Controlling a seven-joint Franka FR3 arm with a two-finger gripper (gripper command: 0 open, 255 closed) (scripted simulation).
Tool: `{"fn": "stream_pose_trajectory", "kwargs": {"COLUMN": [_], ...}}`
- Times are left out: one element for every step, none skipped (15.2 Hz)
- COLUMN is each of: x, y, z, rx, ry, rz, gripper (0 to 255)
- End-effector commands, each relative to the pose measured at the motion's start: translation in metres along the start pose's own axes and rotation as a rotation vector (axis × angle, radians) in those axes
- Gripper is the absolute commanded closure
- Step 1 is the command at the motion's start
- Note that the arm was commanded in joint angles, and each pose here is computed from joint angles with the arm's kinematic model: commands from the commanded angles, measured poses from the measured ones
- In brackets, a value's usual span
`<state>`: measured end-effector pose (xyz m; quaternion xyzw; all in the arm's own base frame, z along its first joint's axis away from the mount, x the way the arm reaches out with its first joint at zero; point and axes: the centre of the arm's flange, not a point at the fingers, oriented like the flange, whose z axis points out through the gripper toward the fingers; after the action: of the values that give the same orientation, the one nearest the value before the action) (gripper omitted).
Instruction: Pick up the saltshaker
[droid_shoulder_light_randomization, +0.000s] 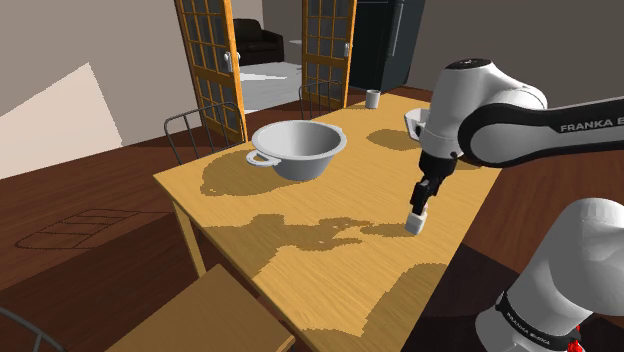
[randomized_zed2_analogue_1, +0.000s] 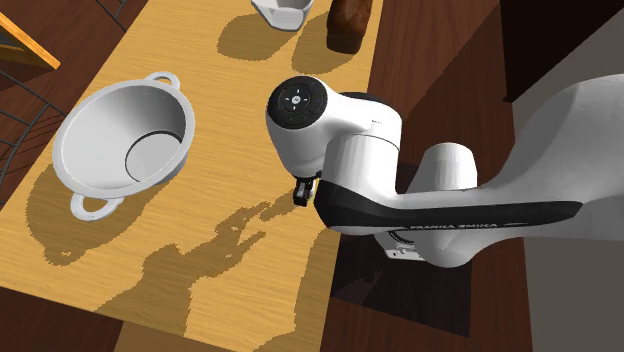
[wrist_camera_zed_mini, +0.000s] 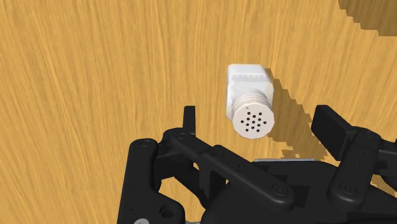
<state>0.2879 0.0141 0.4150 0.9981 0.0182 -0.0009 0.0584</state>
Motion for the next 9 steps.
{"fn": "stream_pose_trajectory", "kwargs": {"x": [-0.0004, -0.0004, -0.0004, 0.0000, 0.0001, 0.0001, -0.0001, 0.0000, -0.0001], "y": [-0.0013, -0.0016, -0.0016, -0.0014, -0.0010, -0.0007, -0.0008, -0.0008, -0.0007], "z": [0.0111, 0.0141, 0.0141, 0.0144, 0.0145, 0.0145, 0.0144, 0.0145, 0.0145], "rx": [0.000, 0.000, 0.000, 0.000, 0.000, 0.000, 0.000, 0.000, 0.000], "ry": [0.000, 0.000, 0.000, 0.001, 0.001, 0.001, 0.001, 0.000, 0.000], "rz": [0.000, 0.000, 0.000, 0.000, 0.000, 0.000, 0.000, 0.000, 0.000], "gripper": [0, 0, 0, 255, 255, 255, 255, 255, 255]}}
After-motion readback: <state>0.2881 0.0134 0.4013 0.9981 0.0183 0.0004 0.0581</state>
